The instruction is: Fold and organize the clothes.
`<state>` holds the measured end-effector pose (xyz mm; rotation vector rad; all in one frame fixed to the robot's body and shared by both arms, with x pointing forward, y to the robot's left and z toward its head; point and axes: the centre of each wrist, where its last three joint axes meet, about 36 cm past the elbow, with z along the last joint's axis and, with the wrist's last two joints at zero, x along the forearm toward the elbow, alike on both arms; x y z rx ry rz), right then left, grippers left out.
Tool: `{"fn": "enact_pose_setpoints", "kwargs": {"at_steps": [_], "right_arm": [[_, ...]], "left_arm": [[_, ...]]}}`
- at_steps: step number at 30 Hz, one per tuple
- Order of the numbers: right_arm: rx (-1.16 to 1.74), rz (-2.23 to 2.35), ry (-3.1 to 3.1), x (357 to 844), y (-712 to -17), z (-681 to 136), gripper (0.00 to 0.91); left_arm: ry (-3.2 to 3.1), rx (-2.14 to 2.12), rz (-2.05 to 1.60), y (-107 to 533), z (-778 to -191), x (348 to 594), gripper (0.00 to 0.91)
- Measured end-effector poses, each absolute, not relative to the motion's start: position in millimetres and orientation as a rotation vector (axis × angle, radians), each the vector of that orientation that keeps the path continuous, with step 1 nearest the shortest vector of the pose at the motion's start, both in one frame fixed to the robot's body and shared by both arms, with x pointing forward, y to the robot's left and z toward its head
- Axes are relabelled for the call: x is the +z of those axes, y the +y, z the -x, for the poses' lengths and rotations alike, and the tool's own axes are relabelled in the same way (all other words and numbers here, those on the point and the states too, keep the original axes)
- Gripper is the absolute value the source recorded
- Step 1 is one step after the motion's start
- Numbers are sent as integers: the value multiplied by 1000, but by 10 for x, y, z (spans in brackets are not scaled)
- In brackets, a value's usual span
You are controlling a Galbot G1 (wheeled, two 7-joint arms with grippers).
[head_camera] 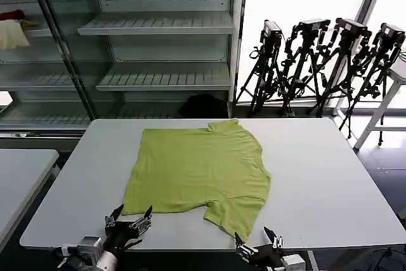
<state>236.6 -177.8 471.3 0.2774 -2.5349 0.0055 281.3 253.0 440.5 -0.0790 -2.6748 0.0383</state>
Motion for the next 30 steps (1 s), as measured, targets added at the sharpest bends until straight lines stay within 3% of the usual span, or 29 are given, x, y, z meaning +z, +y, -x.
{"fn": "enact_pose_setpoints", "kwargs": {"at_steps": [5,6,8,11,12,13,14,17,20,30], "right_arm": [[4,-286,-2532,4721,-1764,-2376,907],[4,-288,-2530,4721,-1761,-2375,907],[3,-294,-2527,4720,-1756,-2372,907],[3,-297,-2525,4720,-1753,-2375,615],[3,-297,-2523,4715,-1753,-2377,373],[3,-296,-2521,4707,-1752,-2379,292],[2,-295,-2519,4701,-1752,-2379,181],[3,-292,-2513,4686,-1755,-2376,91],[3,-294,-2511,4684,-1758,-2373,0],[6,-297,-2503,4650,-1765,-2391,0]], "left_arm": [[-2656,35,41,2636,-2868,4285,867],[-2652,36,35,2653,-2875,4265,836],[-2647,39,30,2673,-2881,4236,685],[-2647,42,29,2688,-2888,4205,464],[-2647,43,28,2692,-2893,4197,353],[-2648,45,27,2696,-2897,4190,312],[-2649,45,27,2699,-2899,4183,171],[-2650,46,31,2708,-2900,4158,50],[-2648,47,32,2713,-2906,4135,20],[-2635,53,47,2746,-2919,4059,20]]}}
